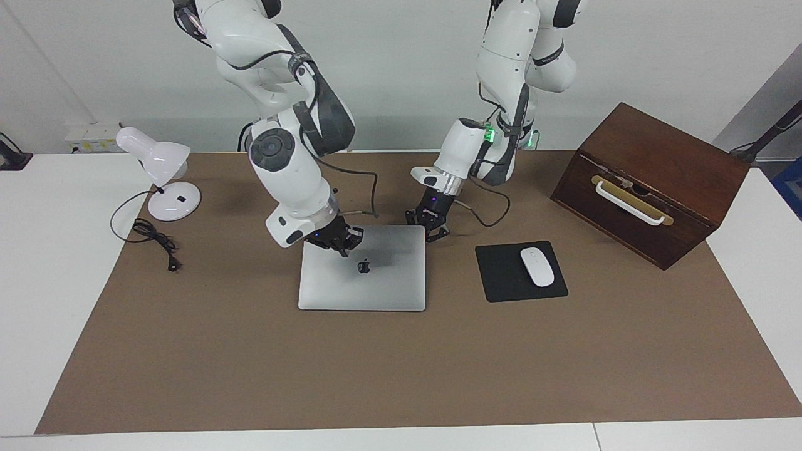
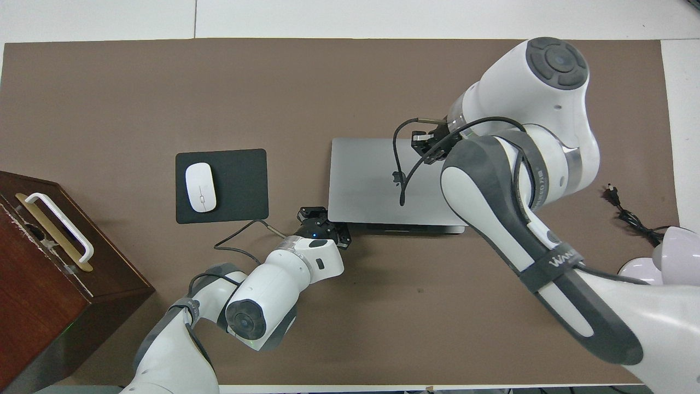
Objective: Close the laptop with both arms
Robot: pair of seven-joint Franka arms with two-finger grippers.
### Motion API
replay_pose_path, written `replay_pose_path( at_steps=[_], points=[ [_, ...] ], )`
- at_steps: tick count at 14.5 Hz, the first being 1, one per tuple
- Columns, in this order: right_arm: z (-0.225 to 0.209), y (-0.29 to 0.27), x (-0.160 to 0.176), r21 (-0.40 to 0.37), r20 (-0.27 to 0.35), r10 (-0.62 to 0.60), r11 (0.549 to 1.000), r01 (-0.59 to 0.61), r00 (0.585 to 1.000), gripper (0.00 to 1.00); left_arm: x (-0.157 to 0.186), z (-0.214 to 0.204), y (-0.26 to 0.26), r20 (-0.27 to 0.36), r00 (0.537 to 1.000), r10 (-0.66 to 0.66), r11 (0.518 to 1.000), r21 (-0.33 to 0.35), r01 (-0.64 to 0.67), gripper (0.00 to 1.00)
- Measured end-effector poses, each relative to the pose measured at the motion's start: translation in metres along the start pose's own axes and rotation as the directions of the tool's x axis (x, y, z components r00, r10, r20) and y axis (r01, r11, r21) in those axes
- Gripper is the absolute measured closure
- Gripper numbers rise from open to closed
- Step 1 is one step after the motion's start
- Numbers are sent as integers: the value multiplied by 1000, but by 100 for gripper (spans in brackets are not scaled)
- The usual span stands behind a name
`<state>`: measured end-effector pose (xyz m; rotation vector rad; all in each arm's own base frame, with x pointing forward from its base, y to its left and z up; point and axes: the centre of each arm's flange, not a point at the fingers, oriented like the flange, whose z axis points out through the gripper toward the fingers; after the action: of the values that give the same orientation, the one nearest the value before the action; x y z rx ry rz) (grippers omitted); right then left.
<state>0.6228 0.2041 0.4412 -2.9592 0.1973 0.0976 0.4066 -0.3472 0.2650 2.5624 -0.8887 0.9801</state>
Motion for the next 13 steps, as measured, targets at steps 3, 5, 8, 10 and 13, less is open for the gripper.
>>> replay_pose_path(
  at_steps=[3,5,8,10,13],
  points=[
    [-37,40,2,-35,-9,-72,997,71,997,99,0,0,0,0,1000,-7,1000,0,7,99],
    [-63,69,0,-59,-1,-110,992,110,994,99,0,0,0,0,1000,-19,1000,0,19,99],
    [-87,94,-10,-81,31,-128,988,130,991,93,0,0,0,1,999,-35,999,0,35,99],
    [-96,99,-15,-86,39,-125,988,128,991,74,2,0,0,14,999,-47,999,1,47,99],
    [-103,104,-17,-90,35,-129,987,131,991,42,5,-3,-4,50,997,-55,999,5,54,99]
  ],
)
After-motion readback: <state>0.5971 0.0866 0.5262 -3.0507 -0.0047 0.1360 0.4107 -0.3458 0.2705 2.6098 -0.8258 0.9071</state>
